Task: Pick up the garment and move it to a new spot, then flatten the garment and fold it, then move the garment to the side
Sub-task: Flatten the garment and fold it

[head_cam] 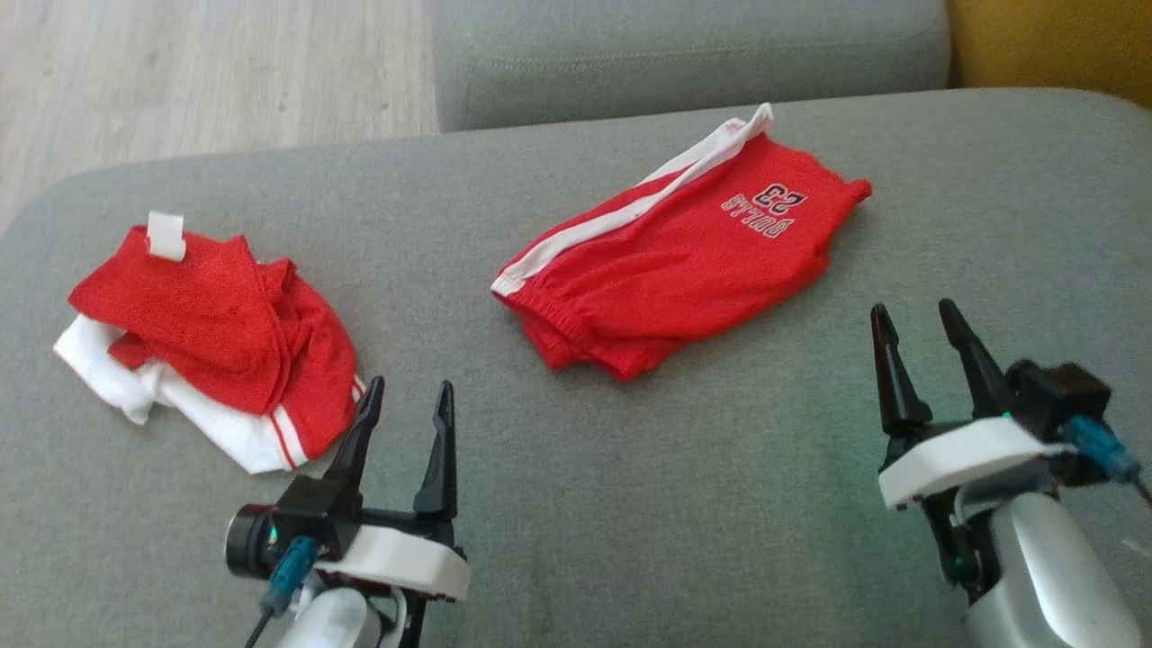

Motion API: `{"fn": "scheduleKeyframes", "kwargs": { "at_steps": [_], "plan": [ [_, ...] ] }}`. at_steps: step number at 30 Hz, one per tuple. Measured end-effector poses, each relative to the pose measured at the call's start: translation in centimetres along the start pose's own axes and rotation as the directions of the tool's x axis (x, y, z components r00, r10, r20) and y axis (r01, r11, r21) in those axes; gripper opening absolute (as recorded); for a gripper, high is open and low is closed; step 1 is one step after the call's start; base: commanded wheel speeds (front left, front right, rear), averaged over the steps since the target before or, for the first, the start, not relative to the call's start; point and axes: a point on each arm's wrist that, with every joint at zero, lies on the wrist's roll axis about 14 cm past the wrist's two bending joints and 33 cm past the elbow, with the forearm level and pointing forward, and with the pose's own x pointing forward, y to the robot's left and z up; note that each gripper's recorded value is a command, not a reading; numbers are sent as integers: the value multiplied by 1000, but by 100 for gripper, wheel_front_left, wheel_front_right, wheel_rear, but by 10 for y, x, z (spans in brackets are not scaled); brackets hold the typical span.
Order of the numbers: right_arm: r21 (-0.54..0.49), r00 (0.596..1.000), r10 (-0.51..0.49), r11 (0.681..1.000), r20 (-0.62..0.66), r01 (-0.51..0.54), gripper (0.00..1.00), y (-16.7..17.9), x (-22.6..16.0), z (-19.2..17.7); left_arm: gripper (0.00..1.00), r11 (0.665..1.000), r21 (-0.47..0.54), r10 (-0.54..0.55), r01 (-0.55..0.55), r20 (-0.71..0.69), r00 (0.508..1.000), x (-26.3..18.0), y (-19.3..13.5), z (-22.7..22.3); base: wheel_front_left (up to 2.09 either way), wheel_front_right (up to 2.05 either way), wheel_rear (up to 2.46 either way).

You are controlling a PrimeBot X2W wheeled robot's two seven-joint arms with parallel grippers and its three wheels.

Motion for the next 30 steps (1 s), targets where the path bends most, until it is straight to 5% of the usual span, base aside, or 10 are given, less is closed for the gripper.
{"fn": "scheduleKeyframes", "kwargs": {
  "at_steps": [6,14,23,30],
  "plan": [
    [-11,998,-3,1000,-60,2,100,-4,26,0,100,1000,-2,-9,9,-18,1000,10,4,-8,0,0,0],
    [5,983,-85,996,-165,87,100,-34,109,11,100,1000,-15,1,-1,-34,999,37,17,-16,0,0,0],
    [-33,868,-162,986,-469,166,100,-63,162,-66,100,998,-20,50,-52,-86,995,47,44,-37,0,0,0],
    [-89,808,-146,989,-571,115,100,-55,181,-101,100,997,-12,81,-83,-94,992,52,58,-41,0,0,0]
  ]
}}
